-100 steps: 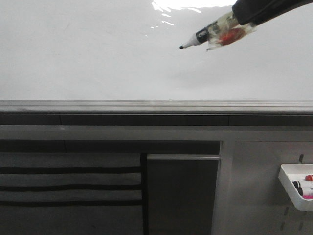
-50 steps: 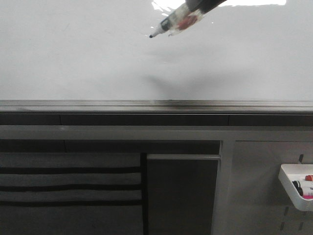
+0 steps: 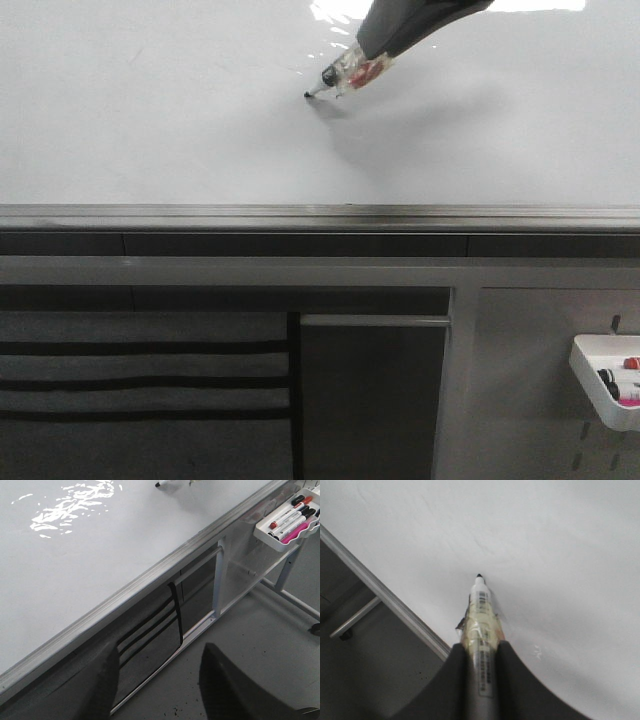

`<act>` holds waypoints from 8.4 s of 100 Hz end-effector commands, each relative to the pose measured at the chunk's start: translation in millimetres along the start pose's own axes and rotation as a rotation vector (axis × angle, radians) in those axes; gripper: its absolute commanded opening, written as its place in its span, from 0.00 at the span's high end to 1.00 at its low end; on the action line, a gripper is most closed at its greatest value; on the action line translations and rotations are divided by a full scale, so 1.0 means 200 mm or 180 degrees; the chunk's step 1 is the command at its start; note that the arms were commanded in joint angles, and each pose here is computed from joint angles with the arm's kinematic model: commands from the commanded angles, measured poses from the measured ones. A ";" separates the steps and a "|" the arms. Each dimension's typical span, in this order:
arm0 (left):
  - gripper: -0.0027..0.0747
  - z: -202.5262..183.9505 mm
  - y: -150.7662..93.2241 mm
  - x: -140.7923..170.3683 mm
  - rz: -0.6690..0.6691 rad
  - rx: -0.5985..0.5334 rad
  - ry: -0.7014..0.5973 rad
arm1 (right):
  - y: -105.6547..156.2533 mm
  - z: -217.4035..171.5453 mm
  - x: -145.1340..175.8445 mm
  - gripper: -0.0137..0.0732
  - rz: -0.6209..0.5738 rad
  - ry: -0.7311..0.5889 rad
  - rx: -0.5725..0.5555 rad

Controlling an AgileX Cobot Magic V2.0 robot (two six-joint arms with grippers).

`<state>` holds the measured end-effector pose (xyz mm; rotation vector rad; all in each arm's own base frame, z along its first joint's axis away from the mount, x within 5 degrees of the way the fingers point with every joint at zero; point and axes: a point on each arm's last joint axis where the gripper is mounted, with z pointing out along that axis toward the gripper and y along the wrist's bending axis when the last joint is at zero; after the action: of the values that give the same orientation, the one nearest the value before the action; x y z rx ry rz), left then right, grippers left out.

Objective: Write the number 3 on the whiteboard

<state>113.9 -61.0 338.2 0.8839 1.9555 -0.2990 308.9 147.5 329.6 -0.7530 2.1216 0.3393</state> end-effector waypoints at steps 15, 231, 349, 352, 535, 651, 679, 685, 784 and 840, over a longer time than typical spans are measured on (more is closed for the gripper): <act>0.53 -0.02 0.02 -0.06 -0.0103 -0.0116 -0.0261 | -0.07 -0.15 -0.05 0.87 0.0039 -0.0053 0.0283; 0.53 0.01 0.01 -0.10 0.0158 0.0016 -0.0472 | 0.56 -0.43 -0.03 0.87 -0.2351 -0.0467 -0.0691; 0.53 0.60 -0.12 -0.43 0.1909 0.1130 -0.0205 | 0.51 -0.43 -0.03 0.87 -0.2301 -0.0434 -0.0593; 0.53 0.60 -0.12 -0.43 0.1911 0.1130 -0.0205 | 0.51 -0.43 -0.03 0.88 -0.2301 -0.0434 -0.0593; 0.99 0.62 0.53 -0.19 -0.0915 -0.0589 -0.0038 | 0.02 -0.82 0.02 0.44 -0.0807 -0.0495 0.0609; 0.63 0.83 0.60 -0.09 -0.1502 -0.0691 0.0022 | 0.03 -0.82 0.02 0.44 -0.0770 -0.0502 0.0565; 0.35 0.73 0.58 -0.15 -0.1312 -0.0671 -0.0068 | 0.05 -0.86 0.04 0.44 -0.0776 -0.0443 0.0508; 0.36 0.68 0.56 -0.17 -0.1200 -0.0648 -0.0099 | 0.07 -0.89 0.05 0.44 -0.0725 -0.0467 0.0501; 0.89 -0.45 -0.06 0.05 -0.0482 -0.1440 -0.1044 | 0.20 -1.25 0.52 0.92 0.0797 -0.1205 0.1233; 0.99 -0.11 0.00 0.35 -0.0880 -0.1589 -0.1432 | 0.19 -1.07 0.68 0.92 0.0747 -0.1356 0.1223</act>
<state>75.0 -18.8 287.1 0.2485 1.6763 -0.1294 86.3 21.4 340.1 -0.1925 1.8752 0.1928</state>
